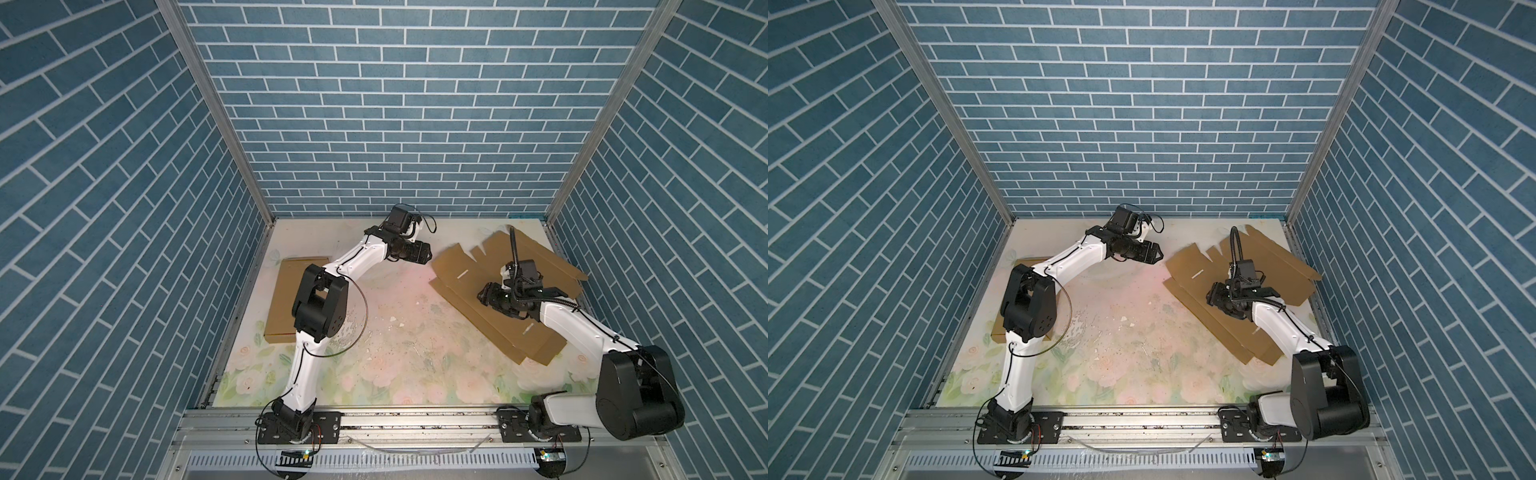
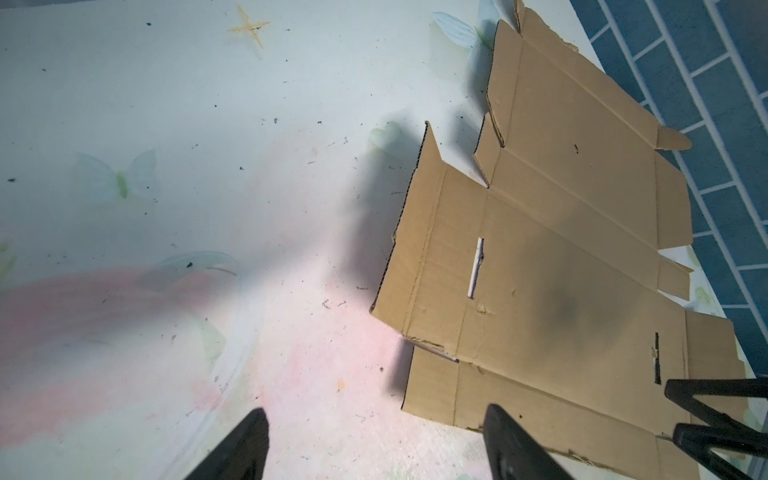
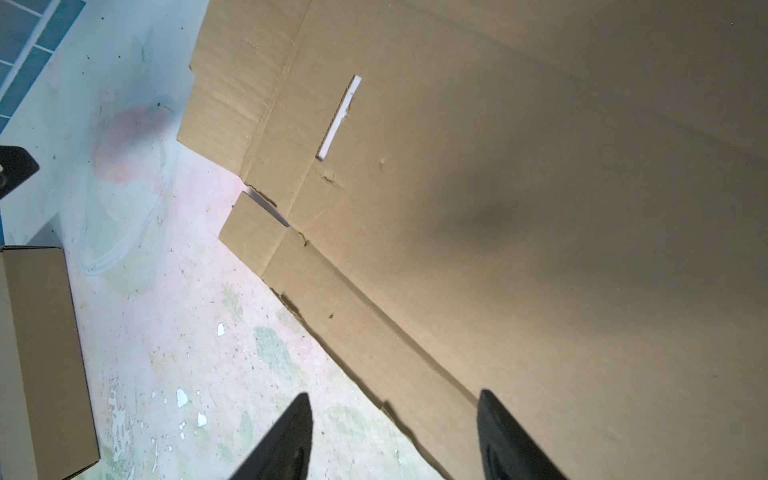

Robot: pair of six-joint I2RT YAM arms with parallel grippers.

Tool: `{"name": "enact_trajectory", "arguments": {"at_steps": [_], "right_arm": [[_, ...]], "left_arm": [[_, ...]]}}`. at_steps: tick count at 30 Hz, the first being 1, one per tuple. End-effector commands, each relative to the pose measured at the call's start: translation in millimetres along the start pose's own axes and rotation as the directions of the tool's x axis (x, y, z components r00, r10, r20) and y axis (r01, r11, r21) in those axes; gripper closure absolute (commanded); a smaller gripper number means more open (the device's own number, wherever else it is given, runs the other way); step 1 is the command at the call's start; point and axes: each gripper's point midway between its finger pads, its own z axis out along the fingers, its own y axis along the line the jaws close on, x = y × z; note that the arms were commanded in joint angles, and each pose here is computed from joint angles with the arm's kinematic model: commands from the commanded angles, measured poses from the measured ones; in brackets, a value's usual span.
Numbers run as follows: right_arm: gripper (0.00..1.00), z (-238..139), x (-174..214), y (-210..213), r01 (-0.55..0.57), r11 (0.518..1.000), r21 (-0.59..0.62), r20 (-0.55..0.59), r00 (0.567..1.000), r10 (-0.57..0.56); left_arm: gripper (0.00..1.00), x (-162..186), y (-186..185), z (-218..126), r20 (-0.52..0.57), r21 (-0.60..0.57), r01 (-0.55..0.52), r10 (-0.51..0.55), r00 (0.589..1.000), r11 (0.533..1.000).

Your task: Fold the paper box

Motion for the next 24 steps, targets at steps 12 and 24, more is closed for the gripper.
{"name": "enact_trajectory", "arguments": {"at_steps": [12,24], "right_arm": [[0.37,-12,-13,-19,-0.044,0.998,0.046,0.038,0.998,0.042],[0.38,-20,-29,-12,-0.006,1.000,0.022,-0.022,1.000,0.006]], "left_arm": [[0.23,0,-13,63,-0.104,0.084,-0.021,0.030,0.994,0.996],[0.58,-1,-17,109,-0.083,0.112,0.043,-0.034,0.996,0.993]]}}
